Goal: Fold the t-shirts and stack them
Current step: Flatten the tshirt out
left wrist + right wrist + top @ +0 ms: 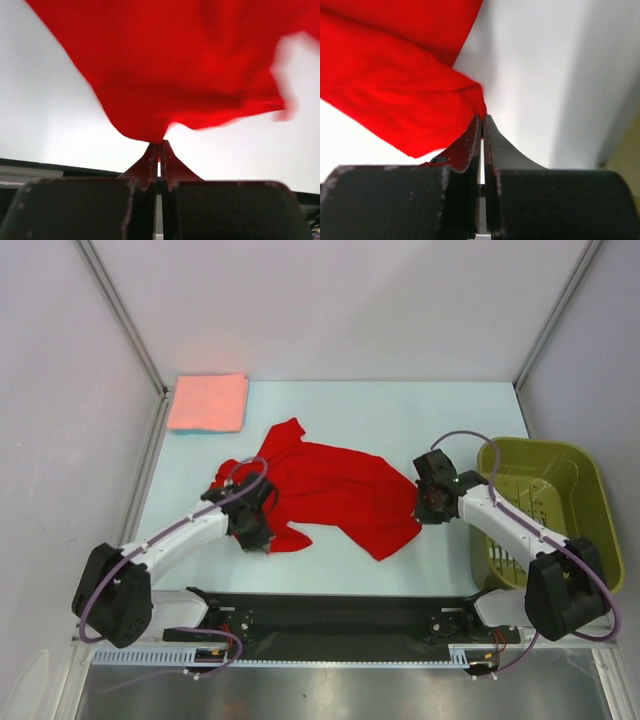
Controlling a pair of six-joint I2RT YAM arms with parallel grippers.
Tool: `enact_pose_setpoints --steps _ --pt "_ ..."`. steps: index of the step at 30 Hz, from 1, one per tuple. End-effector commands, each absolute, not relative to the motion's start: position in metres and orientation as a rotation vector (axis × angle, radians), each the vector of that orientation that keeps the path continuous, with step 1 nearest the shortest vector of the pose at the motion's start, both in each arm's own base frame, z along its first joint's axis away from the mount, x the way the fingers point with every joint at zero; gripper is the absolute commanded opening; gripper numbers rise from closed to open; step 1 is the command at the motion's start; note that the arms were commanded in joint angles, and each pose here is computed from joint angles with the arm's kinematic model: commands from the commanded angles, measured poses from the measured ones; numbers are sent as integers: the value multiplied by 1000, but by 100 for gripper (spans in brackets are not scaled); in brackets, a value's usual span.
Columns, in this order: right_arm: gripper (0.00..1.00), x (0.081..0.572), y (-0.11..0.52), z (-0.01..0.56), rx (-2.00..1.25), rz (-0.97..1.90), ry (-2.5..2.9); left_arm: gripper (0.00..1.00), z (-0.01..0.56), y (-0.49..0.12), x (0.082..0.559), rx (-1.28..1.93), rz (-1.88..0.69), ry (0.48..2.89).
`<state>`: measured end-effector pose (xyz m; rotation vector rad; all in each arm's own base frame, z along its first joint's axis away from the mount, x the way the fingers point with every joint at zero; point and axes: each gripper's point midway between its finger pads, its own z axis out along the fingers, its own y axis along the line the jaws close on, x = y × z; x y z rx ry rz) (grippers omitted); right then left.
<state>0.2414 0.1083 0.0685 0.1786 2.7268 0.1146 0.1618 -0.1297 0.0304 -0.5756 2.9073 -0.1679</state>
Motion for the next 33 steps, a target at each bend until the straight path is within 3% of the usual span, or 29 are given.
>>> enact_pose_setpoints --steps 1,8,13,21,27,33 --pt "0 265 84 103 177 -99 2622 0 135 -121 230 -443 -152 2578" --pt "0 322 39 195 210 -408 2284 0 298 -82 283 -441 -233 2162" --pt "0 357 48 291 201 -273 1994 0 400 -66 309 -376 -224 1951" --pt "0 349 54 435 191 -54 1613 0 536 -73 318 -226 -314 1615" --pt "0 301 54 534 140 112 1316 0 635 -73 276 -57 -360 1310" --pt "0 236 58 598 -4 226 1089 0 707 -72 193 123 -406 1026"
